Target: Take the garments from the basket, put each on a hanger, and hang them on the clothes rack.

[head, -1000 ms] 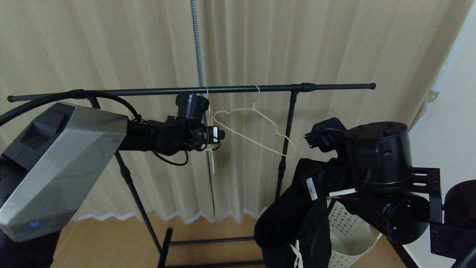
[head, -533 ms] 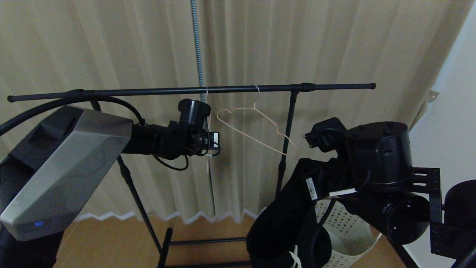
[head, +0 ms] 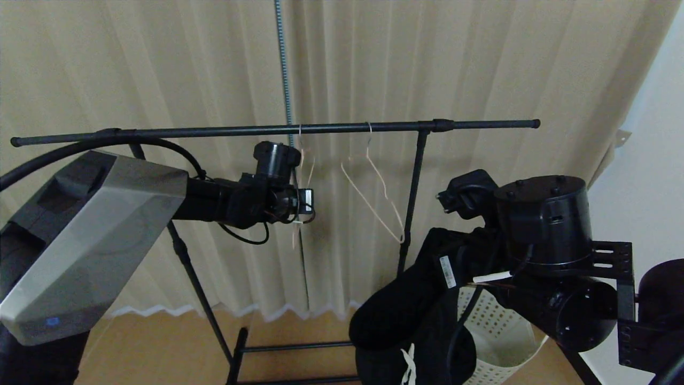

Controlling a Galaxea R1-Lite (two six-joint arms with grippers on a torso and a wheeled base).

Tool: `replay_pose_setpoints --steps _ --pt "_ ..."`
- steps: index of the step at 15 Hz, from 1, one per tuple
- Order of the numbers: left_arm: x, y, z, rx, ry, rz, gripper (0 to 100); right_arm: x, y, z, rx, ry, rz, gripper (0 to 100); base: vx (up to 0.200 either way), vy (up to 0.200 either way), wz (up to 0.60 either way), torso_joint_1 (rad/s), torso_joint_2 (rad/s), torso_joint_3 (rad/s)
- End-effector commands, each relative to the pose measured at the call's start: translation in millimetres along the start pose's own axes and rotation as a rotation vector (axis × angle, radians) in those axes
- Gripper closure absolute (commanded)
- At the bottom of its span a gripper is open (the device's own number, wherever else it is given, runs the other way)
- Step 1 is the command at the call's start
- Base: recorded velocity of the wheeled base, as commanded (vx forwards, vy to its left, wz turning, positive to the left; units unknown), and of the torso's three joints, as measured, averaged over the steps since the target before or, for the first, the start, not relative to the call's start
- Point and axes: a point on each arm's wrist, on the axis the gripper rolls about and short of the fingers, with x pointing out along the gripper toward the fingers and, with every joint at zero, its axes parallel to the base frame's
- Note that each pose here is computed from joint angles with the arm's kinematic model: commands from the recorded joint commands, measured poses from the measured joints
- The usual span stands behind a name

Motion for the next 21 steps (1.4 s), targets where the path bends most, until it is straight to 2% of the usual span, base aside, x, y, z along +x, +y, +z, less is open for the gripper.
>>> replay_pose_setpoints --steps 1,4,7,12,15,18,21 --pt "-10 0.3 10 -0.006 -0.031 -0.005 100 0 0.3 -0.2 -0.001 0.001 0.0 100 0.0 0.0 0.0 0.0 0.0 0.0" --pt "-28 0.4 25 -0.012 -0.071 -0.017 100 0 0.0 0.6 0.0 -0.002 0.0 100 0.0 0.0 0.0 0.0 0.0 0.0" --pt "-43 1.2 24 -0.003 -0.06 -0.022 100 -2 -1.0 1.3 0.003 -0.006 -0.001 100 0.0 0.0 0.0 0.0 0.0 0.0" --pt "-80 8.7 12 0.01 -0.021 -0.025 100 -1 -0.5 0.7 0.001 -0.004 0.001 100 0.0 0.0 0.0 0.0 0.0 0.0" --pt "-106 15.9 8 0.007 -0.052 -0.035 100 1 0.7 -0.6 -0.002 0.003 -0.001 100 0.0 0.0 0.0 0.0 0.0 0.0" --pt "-117 22.0 -8 0.029 -0.016 -0.027 100 4 2.6 -3.3 -0.01 0.014 -0.002 100 0.0 0.0 0.0 0.0 0.0 0.0" --pt "-146 30.0 -15 0.041 -0.046 -0.038 100 5 3.1 -3.9 -0.012 0.016 -0.002 100 0.0 0.0 0.0 0.0 0.0 0.0"
